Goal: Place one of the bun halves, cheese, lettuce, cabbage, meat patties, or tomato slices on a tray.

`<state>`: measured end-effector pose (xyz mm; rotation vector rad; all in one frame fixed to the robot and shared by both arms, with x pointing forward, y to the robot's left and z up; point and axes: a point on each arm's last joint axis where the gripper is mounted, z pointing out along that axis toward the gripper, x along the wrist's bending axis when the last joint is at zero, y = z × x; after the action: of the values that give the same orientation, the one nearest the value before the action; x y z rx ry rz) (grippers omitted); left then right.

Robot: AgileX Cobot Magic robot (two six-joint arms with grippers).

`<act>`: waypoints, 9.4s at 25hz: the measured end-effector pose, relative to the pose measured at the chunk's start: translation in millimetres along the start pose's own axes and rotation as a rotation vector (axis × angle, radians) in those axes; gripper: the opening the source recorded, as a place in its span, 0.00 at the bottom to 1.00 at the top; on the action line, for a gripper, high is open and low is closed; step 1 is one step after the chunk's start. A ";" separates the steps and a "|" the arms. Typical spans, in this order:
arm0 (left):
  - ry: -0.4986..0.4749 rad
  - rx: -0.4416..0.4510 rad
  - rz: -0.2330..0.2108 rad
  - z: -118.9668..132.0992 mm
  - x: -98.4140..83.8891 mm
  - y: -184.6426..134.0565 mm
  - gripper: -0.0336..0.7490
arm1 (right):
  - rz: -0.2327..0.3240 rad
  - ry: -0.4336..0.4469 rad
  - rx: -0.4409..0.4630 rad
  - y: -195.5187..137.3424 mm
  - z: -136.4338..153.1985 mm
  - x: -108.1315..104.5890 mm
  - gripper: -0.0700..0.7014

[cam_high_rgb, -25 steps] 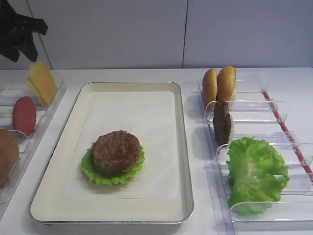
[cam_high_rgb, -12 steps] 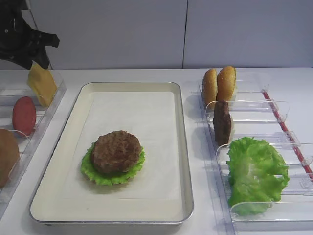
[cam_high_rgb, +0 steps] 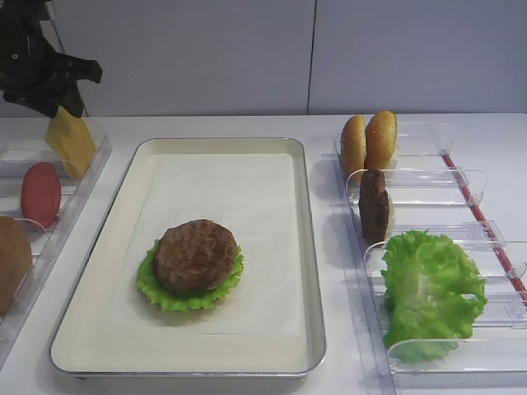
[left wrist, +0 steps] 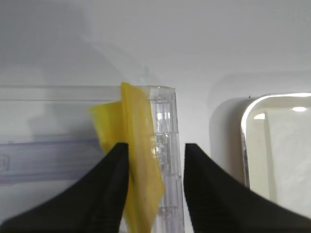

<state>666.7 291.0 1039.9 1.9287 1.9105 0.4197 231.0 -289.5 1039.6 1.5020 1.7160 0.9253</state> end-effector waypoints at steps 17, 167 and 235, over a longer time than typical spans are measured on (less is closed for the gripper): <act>0.006 0.046 0.004 11.4 1.2 -4.0 0.03 | 0.000 0.000 0.000 0.0 0.0 0.0 0.30; -0.634 0.269 -0.172 -29.1 -74.4 -179.7 0.40 | 0.004 0.000 -0.002 0.1 0.0 0.0 0.29; -0.103 -0.463 0.246 -227.3 -1.9 -393.6 0.35 | 0.002 0.000 -0.002 0.1 0.0 0.0 0.28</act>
<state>212.5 301.1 1053.0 1.8269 1.3648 0.7446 231.1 -289.5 1039.7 1.5032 1.7138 0.9280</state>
